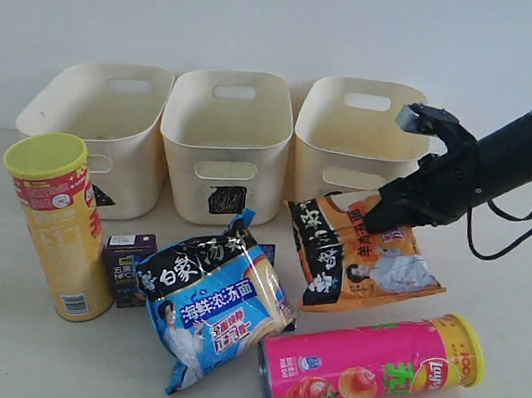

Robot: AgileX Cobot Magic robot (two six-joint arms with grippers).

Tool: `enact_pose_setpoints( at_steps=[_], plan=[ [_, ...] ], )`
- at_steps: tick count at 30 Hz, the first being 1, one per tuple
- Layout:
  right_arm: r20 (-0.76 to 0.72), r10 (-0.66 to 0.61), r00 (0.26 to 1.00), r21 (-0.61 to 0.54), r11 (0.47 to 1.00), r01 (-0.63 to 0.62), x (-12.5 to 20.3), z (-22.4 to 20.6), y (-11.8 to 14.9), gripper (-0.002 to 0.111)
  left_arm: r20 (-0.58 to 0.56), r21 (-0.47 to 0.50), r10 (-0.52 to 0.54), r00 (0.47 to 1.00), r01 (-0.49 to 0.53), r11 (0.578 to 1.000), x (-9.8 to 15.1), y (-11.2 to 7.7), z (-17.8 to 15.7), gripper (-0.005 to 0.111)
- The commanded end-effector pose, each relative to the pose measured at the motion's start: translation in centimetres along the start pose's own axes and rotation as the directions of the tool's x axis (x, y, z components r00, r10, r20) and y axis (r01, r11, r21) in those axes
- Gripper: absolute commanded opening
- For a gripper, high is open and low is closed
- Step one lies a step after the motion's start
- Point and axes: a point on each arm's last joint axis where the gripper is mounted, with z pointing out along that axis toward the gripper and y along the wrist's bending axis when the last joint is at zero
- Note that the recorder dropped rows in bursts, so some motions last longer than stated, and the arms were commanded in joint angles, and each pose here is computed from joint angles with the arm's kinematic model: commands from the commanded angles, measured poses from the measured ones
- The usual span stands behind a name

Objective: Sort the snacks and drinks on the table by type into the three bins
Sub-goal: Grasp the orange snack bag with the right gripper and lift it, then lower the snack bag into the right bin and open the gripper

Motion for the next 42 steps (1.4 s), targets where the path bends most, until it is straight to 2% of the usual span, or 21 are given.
enact_pose_setpoints(
  at_steps=[1,7,14,23,31,37,42],
  plan=[
    [0.035,-0.001,0.999,-0.005,1.0,0.001,-0.3,-2.4,0.1,0.0,0.012,0.0,-0.011,1.0,0.011,1.0,-0.1,0.0,0.0,0.004],
    [0.078,-0.009,0.997,-0.014,1.0,0.01,-0.9,-4.7,0.9,0.0,0.014,0.0,-0.011,1.0,0.011,1.0,-0.1,0.0,0.0,0.004],
    [0.086,-0.023,0.996,-0.118,0.992,0.033,-1.2,-6.7,3.2,0.0,0.014,0.0,-0.011,1.0,0.011,1.0,-0.1,0.0,0.0,0.004],
    [0.242,-0.005,0.97,-0.14,0.989,0.04,-4.3,-9.9,5.1,0.0,0.014,0.0,-0.011,1.0,0.011,1.0,-0.1,0.0,0.0,0.004],
    [0.475,-0.019,0.88,0.052,0.999,-0.007,-8.7,-13.2,4.5,0.0,0.014,0.0,-0.011,1.0,0.011,1.0,-0.1,0.0,0.0,0.004],
    [0.6,-0.057,0.798,0.197,0.977,-0.078,-10.2,-14.6,3.5,0.0,0.014,0.0,-0.011,1.0,0.011,1.0,-0.1,0.0,0.0,0.004],
    [0.645,-0.064,0.761,0.265,0.953,-0.145,-10.6,-14.1,1.8,0.0,0.014,0.0,-0.011,1.0,0.011,1.0,-0.1,0.0,0.0,0.004]
  ],
)
